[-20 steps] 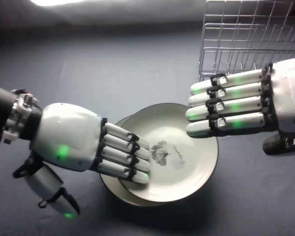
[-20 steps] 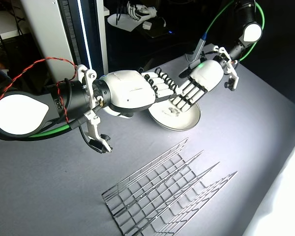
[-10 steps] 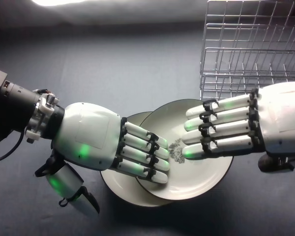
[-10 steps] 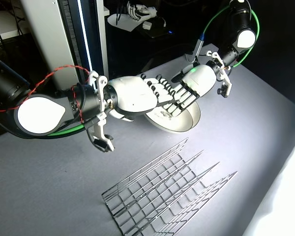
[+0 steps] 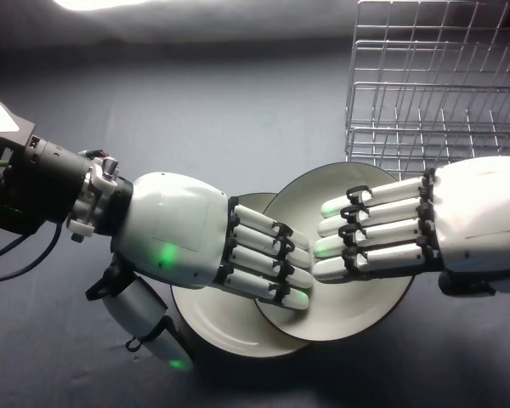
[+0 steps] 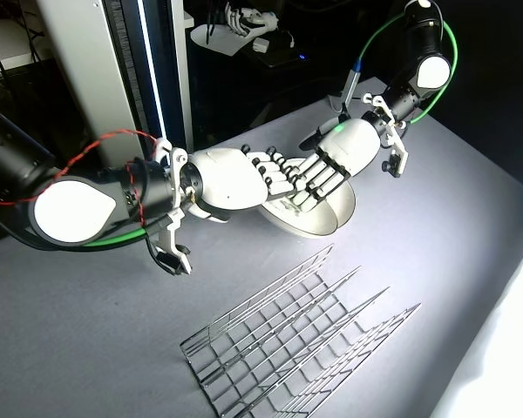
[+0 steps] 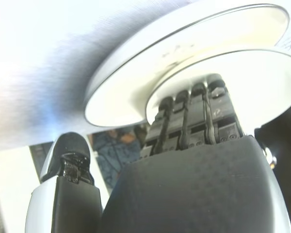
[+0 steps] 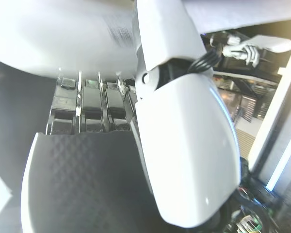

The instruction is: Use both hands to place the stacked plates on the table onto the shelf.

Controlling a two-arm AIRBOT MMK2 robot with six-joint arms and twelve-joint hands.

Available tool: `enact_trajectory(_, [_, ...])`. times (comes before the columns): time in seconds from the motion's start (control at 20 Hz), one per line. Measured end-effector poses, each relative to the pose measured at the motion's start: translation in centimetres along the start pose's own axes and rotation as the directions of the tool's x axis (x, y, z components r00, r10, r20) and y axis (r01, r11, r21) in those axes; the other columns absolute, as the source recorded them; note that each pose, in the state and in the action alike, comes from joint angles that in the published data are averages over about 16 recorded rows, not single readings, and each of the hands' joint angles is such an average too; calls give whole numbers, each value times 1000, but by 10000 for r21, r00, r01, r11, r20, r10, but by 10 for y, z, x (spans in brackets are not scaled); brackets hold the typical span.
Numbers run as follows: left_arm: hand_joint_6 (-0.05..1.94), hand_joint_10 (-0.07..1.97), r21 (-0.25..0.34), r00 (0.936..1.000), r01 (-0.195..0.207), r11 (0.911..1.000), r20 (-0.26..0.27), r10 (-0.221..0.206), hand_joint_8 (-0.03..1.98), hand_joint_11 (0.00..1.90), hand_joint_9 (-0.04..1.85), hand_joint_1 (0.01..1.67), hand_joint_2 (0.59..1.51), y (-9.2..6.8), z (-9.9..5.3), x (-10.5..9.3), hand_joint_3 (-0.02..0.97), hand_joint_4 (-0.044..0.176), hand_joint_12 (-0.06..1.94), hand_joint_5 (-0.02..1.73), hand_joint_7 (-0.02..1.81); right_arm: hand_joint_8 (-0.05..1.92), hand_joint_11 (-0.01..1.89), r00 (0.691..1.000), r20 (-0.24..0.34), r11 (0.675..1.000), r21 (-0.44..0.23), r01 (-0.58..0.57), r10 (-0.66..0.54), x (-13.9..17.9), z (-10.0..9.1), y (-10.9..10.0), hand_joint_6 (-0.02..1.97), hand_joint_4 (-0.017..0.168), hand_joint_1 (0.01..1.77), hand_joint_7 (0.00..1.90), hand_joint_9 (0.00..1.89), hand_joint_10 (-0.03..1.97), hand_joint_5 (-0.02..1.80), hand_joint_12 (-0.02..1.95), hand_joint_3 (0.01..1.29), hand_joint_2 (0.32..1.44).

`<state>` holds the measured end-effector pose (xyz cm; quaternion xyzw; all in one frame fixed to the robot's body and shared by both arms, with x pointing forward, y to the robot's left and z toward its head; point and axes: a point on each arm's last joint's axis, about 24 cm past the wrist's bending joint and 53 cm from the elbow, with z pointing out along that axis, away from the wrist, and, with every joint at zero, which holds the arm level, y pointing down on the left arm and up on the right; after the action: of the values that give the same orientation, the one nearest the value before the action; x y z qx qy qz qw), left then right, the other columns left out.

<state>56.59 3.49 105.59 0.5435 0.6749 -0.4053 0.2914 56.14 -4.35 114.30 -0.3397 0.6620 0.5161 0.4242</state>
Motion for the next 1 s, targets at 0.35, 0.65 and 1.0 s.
enact_trajectory(0.35, [-12, -19, -10, 10000, 12, 10000, 44, -12, -24, 13, -21, 14, 1185, 1, 2, -3, 21, -5, 2, -11, -17, 14, 21, 10000, -68, 9996, 283, -50, 52, 5, 14, -15, 23, -2, 1469, 14, 19, 9, 21, -1, 16, 1030])
enact_trajectory(0.65, [-12, -20, -18, 10000, 12, 10000, 36, -12, -24, 13, -20, 14, 1185, 1, 2, -3, 21, -5, -1, -8, -16, 14, 21, 10000, -17, 9992, 401, -21, 22, 3, 23, -22, 24, -2, 1449, 14, 18, 9, 21, -1, 16, 1033])
enact_trajectory(1.0, [-13, -22, -37, 10000, 4, 10000, 6, -4, -24, 13, -19, 14, 1185, 2, 0, -2, 21, -5, -11, -6, -16, 19, 20, 10000, 85, 9988, 493, 11, -15, -1, 28, -28, 32, -1, 1399, 88, 73, 27, 99, 274, 16, 1051])
